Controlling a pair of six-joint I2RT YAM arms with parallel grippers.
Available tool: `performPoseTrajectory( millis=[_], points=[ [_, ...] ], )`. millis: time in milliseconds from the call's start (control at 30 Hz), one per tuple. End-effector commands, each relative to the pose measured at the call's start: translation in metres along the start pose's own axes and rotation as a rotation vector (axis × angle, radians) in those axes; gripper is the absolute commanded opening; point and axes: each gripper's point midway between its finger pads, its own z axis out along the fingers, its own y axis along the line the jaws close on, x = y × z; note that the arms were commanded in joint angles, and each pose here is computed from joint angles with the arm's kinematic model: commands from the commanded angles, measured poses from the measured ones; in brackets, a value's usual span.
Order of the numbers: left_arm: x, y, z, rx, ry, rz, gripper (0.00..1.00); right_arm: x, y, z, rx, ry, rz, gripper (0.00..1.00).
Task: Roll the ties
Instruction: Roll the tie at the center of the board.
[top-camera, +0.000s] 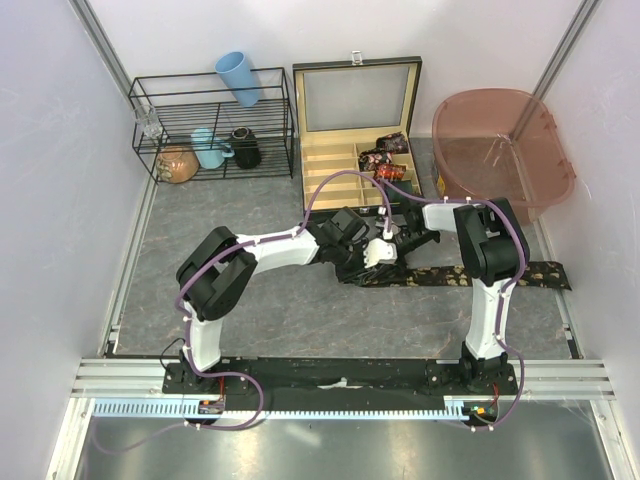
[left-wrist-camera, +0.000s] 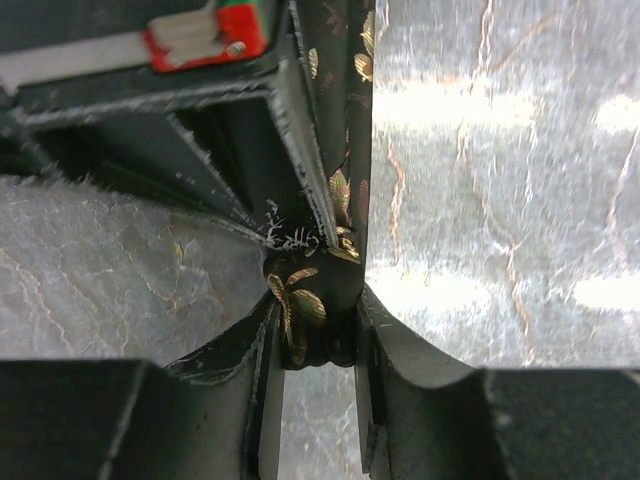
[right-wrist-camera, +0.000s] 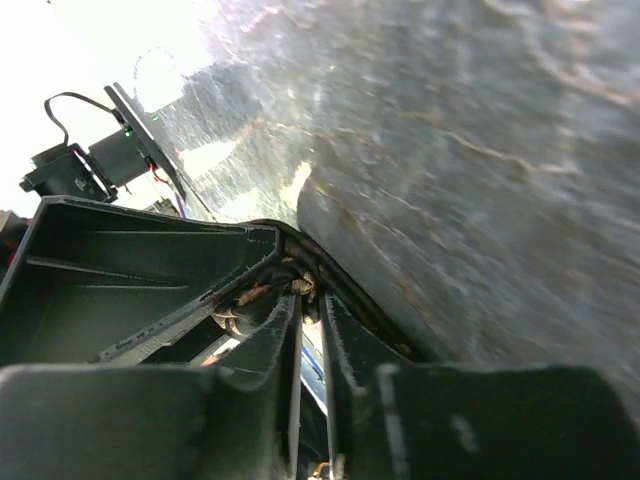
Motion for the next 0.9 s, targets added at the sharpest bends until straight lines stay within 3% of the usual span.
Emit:
performPoseTrajectory(
  millis=[0, 367, 867],
  points=[
    [0.034, -0.002, -0.008, 0.012, 0.179, 0.070, 0.04, -0.022, -0.034, -0.001, 0.190, -0.062, -0.111, 0.24],
    [0.050, -0.006, -0.004, 0.043, 0.239, 0.075, 0.03, -0.011, 0.001, -0.031, 0.030, -0.063, -0.114, 0.43],
    [0.050, -0.004, -0.002, 0.045, 0.242, 0.086, 0.02, -0.014, 0.038, -0.024, -0.138, -0.088, -0.086, 0.46]
  ],
)
